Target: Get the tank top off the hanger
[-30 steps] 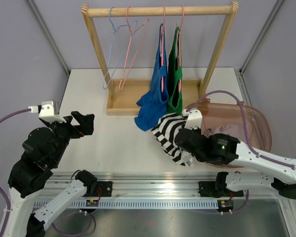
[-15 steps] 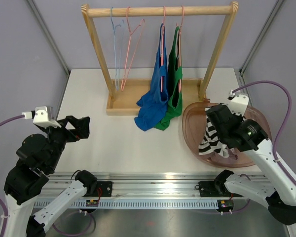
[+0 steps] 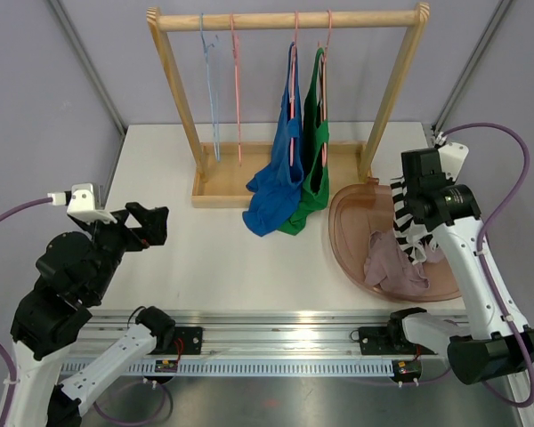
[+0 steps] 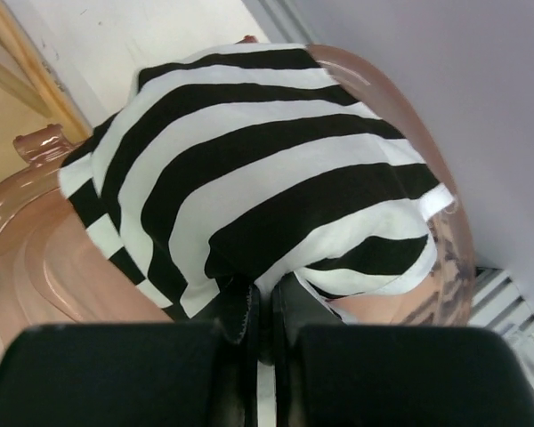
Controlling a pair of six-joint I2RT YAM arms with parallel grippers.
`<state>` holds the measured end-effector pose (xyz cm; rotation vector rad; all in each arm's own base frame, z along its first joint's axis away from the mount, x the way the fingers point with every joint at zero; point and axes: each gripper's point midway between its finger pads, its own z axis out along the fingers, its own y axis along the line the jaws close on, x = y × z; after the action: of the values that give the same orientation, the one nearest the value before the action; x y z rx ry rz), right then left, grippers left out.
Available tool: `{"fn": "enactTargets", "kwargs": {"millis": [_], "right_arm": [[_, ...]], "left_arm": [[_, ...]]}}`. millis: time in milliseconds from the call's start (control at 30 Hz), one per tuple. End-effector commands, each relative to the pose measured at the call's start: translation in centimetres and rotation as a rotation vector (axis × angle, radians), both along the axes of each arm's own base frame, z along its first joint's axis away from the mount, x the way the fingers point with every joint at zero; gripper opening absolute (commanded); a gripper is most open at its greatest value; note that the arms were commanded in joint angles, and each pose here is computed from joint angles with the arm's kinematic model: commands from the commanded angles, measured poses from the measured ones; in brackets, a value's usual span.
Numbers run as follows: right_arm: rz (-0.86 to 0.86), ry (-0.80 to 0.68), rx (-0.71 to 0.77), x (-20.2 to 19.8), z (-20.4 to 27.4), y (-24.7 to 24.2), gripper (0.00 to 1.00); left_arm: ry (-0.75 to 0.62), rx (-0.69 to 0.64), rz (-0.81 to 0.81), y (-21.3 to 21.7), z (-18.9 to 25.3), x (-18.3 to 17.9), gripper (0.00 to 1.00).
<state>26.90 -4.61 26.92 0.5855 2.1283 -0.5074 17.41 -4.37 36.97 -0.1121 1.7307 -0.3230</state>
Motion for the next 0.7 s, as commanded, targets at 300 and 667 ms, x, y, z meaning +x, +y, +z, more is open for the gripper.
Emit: {"fn": "enactTargets", "kwargs": {"millis": [300,667], "right_arm": [[-0.025,0.015,0.036,0.9,-3.1,0.2,0.99],[0.274,-0.166,0.285,-0.7,0.0,5.5,0.99]], "left_arm": [[-0.112,-0.16,-0.24,-5.4,8.3,0.3,0.99],[-0.123,-0.21,-0.396,-12.0,14.2,4.3,0.99]]}}
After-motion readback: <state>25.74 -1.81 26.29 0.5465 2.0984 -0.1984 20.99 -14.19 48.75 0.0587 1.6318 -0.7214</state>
